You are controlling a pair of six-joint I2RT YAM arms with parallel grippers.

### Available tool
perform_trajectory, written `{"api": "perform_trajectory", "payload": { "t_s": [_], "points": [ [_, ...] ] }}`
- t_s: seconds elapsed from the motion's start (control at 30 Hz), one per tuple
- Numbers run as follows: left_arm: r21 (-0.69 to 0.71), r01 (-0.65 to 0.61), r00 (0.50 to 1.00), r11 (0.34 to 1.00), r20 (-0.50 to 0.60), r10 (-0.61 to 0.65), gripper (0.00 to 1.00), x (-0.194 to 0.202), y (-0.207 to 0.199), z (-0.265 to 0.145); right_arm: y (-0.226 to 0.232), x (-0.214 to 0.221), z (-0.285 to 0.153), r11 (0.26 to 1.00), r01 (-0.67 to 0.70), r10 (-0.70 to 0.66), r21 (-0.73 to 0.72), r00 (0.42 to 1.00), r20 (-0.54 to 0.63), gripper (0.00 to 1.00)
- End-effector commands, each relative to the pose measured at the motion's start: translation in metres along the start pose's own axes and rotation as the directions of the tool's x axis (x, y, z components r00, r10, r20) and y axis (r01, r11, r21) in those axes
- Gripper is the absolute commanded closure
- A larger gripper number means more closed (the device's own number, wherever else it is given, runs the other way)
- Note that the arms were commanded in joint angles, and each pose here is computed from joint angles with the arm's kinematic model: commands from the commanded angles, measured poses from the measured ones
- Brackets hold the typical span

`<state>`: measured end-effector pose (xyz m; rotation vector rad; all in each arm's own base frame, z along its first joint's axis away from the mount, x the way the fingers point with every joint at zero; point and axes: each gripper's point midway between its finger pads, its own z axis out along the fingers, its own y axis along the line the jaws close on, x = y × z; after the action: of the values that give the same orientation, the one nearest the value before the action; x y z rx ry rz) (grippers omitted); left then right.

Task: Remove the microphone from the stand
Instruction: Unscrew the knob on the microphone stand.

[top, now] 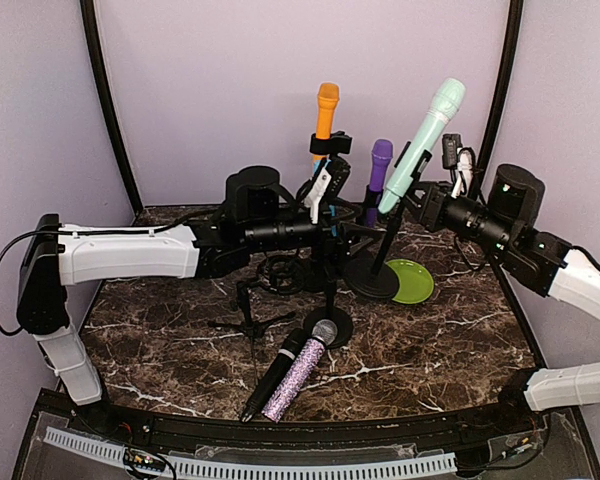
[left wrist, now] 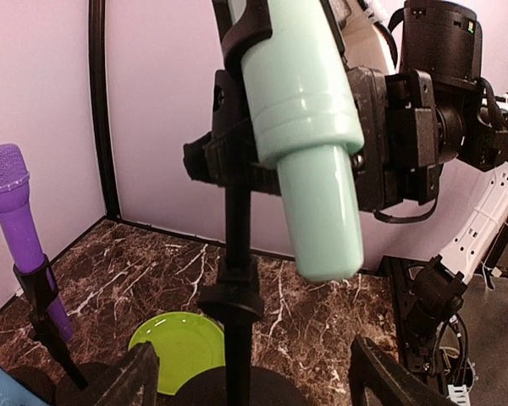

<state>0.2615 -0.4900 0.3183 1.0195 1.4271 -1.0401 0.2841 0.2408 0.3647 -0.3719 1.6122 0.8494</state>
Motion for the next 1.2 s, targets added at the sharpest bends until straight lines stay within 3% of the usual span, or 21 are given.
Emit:
{"api": "perform_trajectory", "payload": {
  "t_s": [0.0,0.5,1.17],
  "points": [
    [0.017,0.009,0.996,1.0,0.084,-0.01,0.2,-0.033,-0.006,0.006,0.037,-0.068,-0.021,0.991,0.01,0.017,-0.133,0.978,0.206,0.99],
    [0.07,0.059,0.992,0.996,0.104,-0.066,0.27,-0.034,-0.009,0.02,0.046,-0.068,-0.023,0.984,0.019,0.016,-0.175,0.98,0.198,0.99],
    [0.091,0.069,0.994,0.993,0.078,-0.076,0.63,-0.028,-0.012,0.023,0.049,-0.066,-0.023,0.981,0.04,-0.003,-0.188,0.981,0.192,0.99]
  ]
}}
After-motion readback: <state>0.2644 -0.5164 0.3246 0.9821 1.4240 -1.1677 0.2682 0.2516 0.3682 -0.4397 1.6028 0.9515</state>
